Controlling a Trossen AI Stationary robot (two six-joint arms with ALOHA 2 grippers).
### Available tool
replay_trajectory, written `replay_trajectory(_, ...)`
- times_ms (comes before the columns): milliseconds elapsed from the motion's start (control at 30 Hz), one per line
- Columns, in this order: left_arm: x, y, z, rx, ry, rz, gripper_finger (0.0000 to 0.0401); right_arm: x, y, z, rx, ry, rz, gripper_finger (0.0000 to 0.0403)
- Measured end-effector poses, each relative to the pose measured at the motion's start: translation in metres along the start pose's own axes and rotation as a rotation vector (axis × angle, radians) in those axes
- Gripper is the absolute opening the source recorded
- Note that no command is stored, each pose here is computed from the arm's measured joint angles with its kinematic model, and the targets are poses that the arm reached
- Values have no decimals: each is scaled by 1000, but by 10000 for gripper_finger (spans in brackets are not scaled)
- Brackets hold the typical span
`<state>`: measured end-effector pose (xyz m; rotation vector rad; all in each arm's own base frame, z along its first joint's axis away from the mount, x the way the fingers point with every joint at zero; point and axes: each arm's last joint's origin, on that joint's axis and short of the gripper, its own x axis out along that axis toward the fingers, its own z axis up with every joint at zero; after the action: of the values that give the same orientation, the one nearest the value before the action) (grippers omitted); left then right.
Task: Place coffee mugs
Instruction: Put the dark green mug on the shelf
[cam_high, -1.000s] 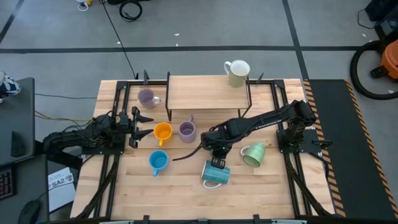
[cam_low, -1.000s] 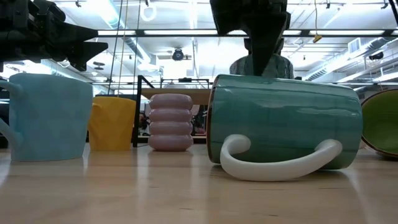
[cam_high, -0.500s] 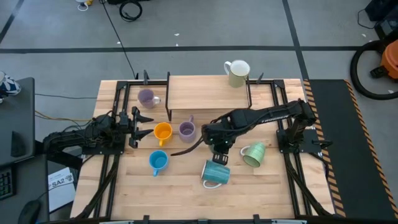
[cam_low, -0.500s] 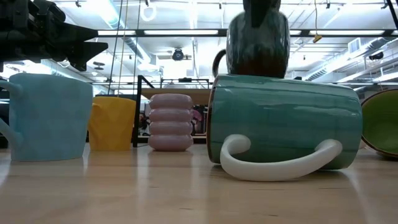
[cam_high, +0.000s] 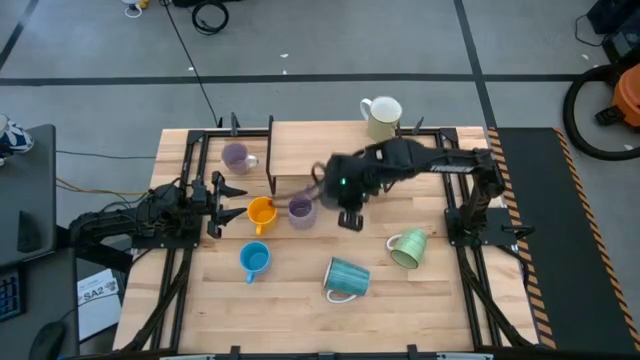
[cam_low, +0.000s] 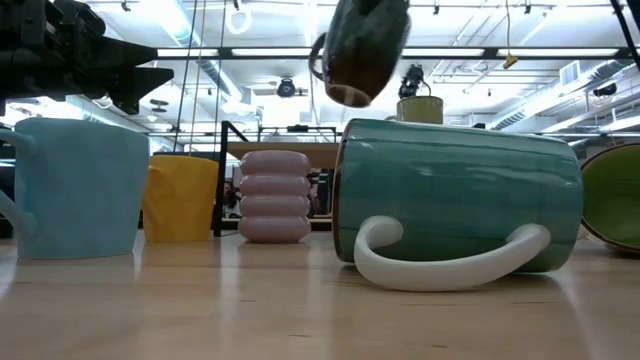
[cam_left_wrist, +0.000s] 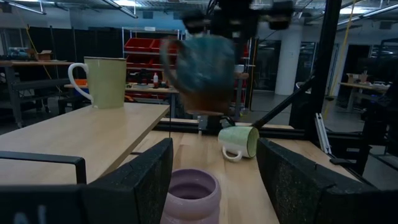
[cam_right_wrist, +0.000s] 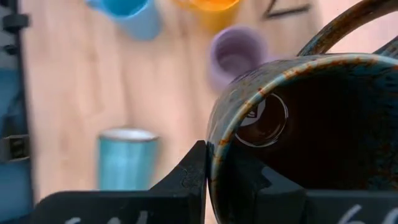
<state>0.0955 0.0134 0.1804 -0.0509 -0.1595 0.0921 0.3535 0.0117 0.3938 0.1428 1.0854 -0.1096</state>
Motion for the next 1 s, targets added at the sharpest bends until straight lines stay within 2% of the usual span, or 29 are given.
replay_trajectory(200,0,0,0,0,0,0,238,-5,-49,9,-36,-29,-148,46)
replay_trajectory(367,0,0,0,0,0,0,238,-8,-95,9,27,-21,-251,46)
replay_trajectory(533,0,0,0,0,1,0,238,-12,-132,7,82,-17,-287,46)
replay_trajectory(700,0,0,0,0,1,0,238,-15,-151,5,121,-33,-265,46)
replay_trajectory(1000,0,0,0,0,1,0,238,-11,-156,5,96,-43,-257,46)
